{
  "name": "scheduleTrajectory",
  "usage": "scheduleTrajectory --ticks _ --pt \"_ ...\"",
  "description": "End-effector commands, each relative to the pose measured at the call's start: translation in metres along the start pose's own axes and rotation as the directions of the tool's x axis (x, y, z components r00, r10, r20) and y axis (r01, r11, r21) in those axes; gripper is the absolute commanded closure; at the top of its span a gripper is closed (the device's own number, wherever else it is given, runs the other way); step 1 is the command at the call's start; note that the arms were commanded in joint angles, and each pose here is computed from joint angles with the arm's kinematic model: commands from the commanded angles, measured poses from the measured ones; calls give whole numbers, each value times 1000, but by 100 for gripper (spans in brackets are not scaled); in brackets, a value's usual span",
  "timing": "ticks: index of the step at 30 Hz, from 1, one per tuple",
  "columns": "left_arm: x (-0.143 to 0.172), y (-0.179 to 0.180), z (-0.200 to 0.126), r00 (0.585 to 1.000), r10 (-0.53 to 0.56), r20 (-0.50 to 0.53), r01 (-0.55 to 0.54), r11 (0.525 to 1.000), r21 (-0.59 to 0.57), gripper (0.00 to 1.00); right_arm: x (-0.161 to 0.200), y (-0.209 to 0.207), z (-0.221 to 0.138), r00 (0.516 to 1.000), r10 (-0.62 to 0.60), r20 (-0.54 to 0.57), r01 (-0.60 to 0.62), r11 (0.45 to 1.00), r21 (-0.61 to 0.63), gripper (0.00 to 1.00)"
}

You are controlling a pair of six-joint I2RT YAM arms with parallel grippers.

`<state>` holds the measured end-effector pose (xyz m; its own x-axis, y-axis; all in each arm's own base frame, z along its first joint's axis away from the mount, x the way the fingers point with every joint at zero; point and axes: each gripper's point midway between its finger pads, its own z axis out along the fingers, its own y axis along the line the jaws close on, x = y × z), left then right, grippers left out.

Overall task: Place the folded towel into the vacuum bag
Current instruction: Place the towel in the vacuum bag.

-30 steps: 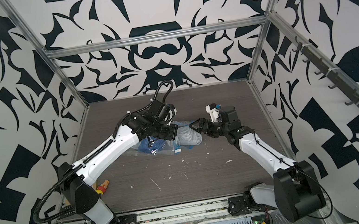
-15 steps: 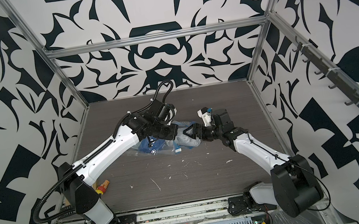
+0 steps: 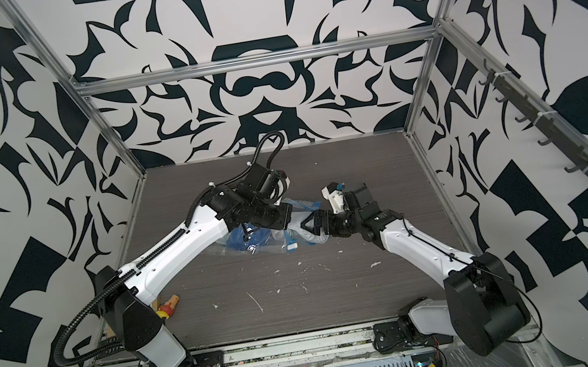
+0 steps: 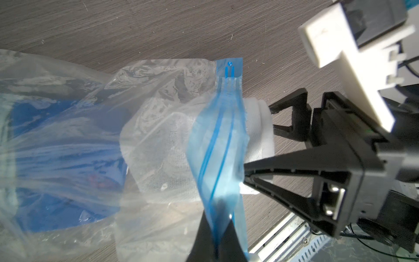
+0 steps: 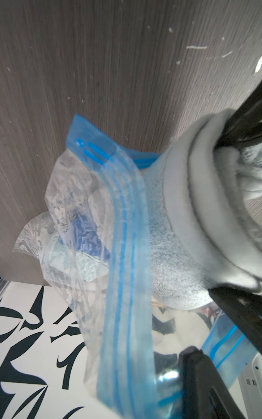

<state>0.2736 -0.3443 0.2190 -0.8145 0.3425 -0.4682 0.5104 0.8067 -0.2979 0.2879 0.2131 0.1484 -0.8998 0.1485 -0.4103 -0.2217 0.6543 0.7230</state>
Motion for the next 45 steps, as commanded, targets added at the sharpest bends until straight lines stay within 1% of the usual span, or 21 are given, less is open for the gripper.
scheduleTrajectory --ticks 1,4,9,12,15,20,25,31,36,45 --pt "-19 -15 -18 997 1 75 -5 999 46 100 2 5 1 999 -48 -11 48 999 -8 4" --pt "-20 -16 -18 997 2 78 -6 999 46 100 2 -2 -3 998 -58 1 58 997 43 4" --pt "-21 -16 -20 997 2 82 -5 999 44 100 -10 -7 -27 988 -131 82 117 980 164 4" --pt "-20 -15 -20 996 2 84 -6 999 42 100 -13 -6 -35 984 -158 85 138 970 202 4" --pt "-20 -15 -20 997 2 83 -6 999 42 100 -12 -9 -33 985 -160 65 143 967 212 4" --pt "-20 -15 -19 997 0 81 -4 999 44 100 -17 -6 -28 982 -175 76 159 970 185 2" --pt "-22 -16 -21 996 3 88 -7 999 45 100 -21 2 -18 980 -173 95 162 981 107 1" --pt "-23 -18 -23 996 1 92 -6 999 51 100 -23 -1 -7 983 -157 93 152 987 61 1" --pt "-23 -19 -23 996 -3 92 -2 999 54 100 -22 -12 -6 985 -146 93 140 987 75 1" --pt "-24 -21 -21 996 -4 90 -1 998 56 100 -21 -26 -20 983 -151 108 137 982 127 1"
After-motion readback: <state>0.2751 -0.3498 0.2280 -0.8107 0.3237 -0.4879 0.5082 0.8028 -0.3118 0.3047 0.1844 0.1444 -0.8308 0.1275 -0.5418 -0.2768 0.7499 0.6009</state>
